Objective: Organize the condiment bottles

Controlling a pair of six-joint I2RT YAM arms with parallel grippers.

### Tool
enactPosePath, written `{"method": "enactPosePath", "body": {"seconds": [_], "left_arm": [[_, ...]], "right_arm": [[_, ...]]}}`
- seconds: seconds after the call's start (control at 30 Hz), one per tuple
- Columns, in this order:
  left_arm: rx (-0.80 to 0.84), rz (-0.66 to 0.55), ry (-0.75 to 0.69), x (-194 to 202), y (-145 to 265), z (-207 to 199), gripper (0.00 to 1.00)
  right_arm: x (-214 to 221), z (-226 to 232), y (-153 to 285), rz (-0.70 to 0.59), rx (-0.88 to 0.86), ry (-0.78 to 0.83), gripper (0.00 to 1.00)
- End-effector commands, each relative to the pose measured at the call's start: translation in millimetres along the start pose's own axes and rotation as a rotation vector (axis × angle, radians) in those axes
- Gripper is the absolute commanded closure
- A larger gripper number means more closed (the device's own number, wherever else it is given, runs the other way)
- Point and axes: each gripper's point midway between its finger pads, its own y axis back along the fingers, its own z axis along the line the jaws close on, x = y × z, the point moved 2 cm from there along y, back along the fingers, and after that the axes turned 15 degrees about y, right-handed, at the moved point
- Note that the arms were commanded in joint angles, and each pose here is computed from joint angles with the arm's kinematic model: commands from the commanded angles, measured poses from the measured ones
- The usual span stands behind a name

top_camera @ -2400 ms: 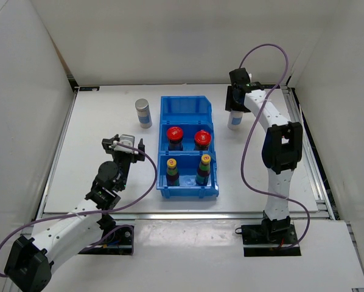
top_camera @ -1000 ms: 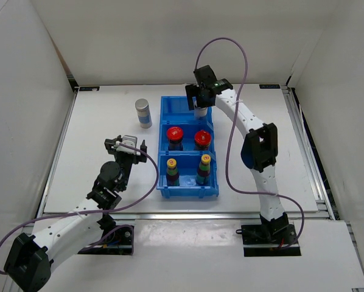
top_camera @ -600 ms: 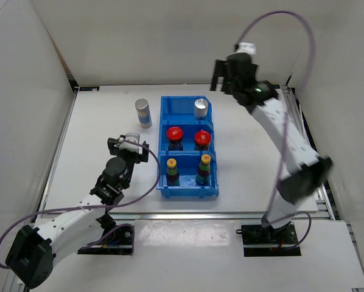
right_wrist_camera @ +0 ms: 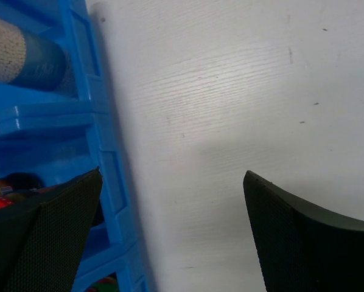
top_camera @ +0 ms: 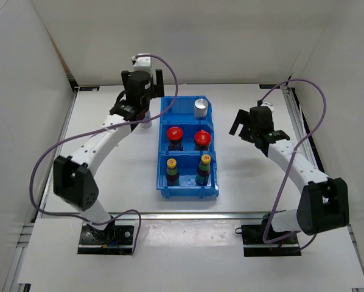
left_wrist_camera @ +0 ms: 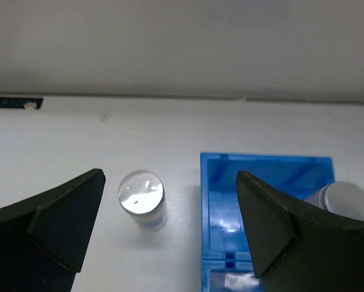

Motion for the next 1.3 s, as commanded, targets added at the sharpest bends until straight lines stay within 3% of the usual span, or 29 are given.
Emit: {"method": "enactPosePath", "body": {"seconds": [0.0,0.27,0.5,0.8,1.1,1.2,1.27], "left_arm": [[-0.021,0.169,-0.069,51,-15,6,0.0],[-0.121,0.261,-0.039,90,-53,41,0.0],[-0.227,0.238,-0.049,95,-66,70,0.0],[-0.232,0.302,-0.02,125,-86,89,0.0],[-0.212,0.307,0.015,130,-102,94,0.0],[-0.19,0.309,0.031,132,-105,90,0.06],[-0.173,0.318,0.044,133,-105,86,0.2]], "right_arm": [[-37,19,1,-0.09,-0.119,0.002,0.0],[-40,6,3,-0.156,-0.22,-0.058,0.0],[-37,-1,1,-0.155,-0.282,-0.113,0.0],[-35,-1,1,-0.151,-0.302,-0.124,0.0],[-31,0,1,-0.14,-0.31,-0.124,0.0],[-33,0,1,-0.149,-0.311,-0.123,0.0],[-31,0,-2,-0.14,-0.31,-0.124,0.0]]}}
